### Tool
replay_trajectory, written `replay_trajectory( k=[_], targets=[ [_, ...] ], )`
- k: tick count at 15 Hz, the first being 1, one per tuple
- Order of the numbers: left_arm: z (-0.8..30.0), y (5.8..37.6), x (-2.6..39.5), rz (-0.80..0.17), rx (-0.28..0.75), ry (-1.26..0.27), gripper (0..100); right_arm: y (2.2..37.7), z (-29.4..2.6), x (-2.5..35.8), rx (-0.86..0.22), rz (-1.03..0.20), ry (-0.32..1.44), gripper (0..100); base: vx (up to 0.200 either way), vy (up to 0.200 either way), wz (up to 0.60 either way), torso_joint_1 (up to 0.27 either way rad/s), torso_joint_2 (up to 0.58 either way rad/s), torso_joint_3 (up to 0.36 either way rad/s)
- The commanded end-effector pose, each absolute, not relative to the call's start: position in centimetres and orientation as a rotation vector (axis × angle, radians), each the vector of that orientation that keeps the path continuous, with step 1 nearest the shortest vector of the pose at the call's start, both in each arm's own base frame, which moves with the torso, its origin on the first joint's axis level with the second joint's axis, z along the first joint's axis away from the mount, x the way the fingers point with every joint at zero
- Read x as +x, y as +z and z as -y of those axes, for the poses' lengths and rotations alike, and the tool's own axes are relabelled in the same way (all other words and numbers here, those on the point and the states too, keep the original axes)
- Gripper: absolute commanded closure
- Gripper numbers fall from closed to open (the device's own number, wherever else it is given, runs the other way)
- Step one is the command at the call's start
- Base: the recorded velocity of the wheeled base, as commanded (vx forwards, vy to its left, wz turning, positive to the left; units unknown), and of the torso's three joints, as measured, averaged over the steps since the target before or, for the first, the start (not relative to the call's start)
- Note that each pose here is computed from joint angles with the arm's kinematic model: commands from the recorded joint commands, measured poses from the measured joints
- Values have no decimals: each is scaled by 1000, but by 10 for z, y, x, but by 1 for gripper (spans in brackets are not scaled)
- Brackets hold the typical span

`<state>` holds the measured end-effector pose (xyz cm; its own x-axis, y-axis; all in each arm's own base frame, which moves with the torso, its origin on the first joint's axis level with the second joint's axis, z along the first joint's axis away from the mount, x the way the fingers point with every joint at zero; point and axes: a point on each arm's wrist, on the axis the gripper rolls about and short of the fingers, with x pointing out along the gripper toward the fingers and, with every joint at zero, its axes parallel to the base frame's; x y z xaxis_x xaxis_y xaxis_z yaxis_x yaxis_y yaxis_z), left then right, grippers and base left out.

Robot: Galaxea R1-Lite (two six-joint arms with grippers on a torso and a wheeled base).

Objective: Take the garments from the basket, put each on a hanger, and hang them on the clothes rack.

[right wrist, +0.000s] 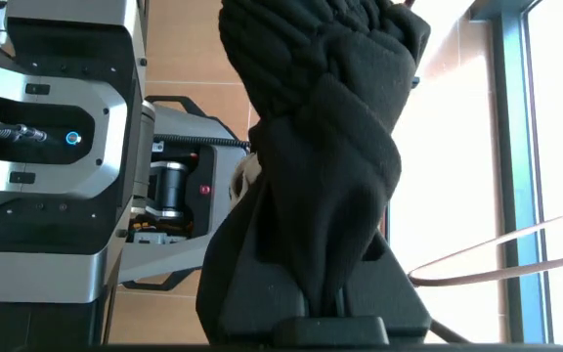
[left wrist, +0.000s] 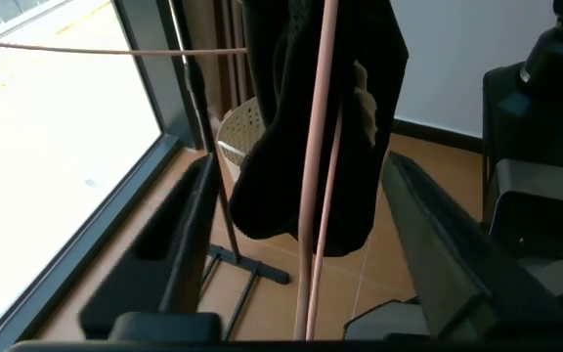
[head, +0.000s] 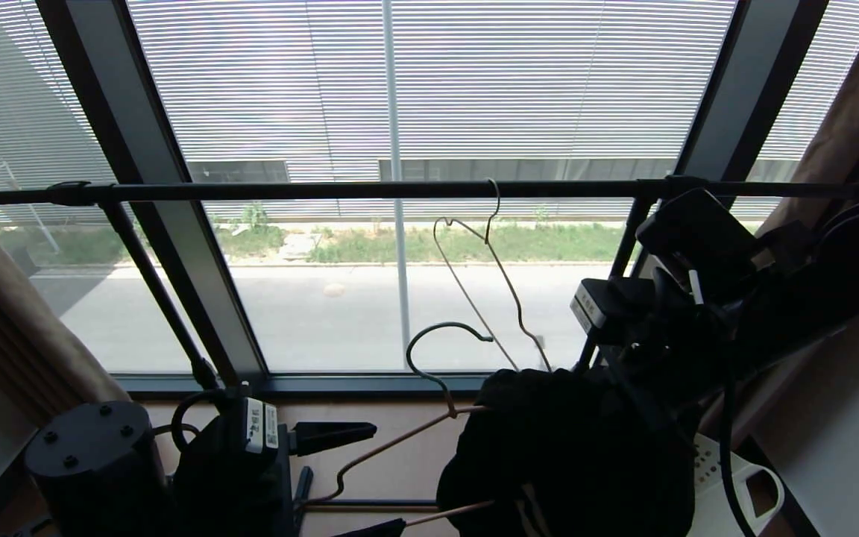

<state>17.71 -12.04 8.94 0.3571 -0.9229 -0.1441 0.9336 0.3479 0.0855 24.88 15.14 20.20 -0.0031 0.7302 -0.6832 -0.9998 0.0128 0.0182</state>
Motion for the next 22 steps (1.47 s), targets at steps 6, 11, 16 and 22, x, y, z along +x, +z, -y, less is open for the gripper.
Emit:
replay_trajectory(
  k=[6,11,16,22],
  targets=[
    [103,103,166,-63,106,-1005,0,221,-144,240,-553,-590,1415,100,0,0,0,0,0,0],
    [91,113,161,-235,-341,-864,0,246,-131,233,-390,-639,1284,100,0,0,0,0,0,0],
    [94,103,166,-435,-651,-806,0,248,-102,221,-287,-597,1291,100,0,0,0,0,0,0],
    [109,84,164,-626,-749,-803,0,237,-95,215,-234,-472,1344,100,0,0,0,0,0,0]
  ],
)
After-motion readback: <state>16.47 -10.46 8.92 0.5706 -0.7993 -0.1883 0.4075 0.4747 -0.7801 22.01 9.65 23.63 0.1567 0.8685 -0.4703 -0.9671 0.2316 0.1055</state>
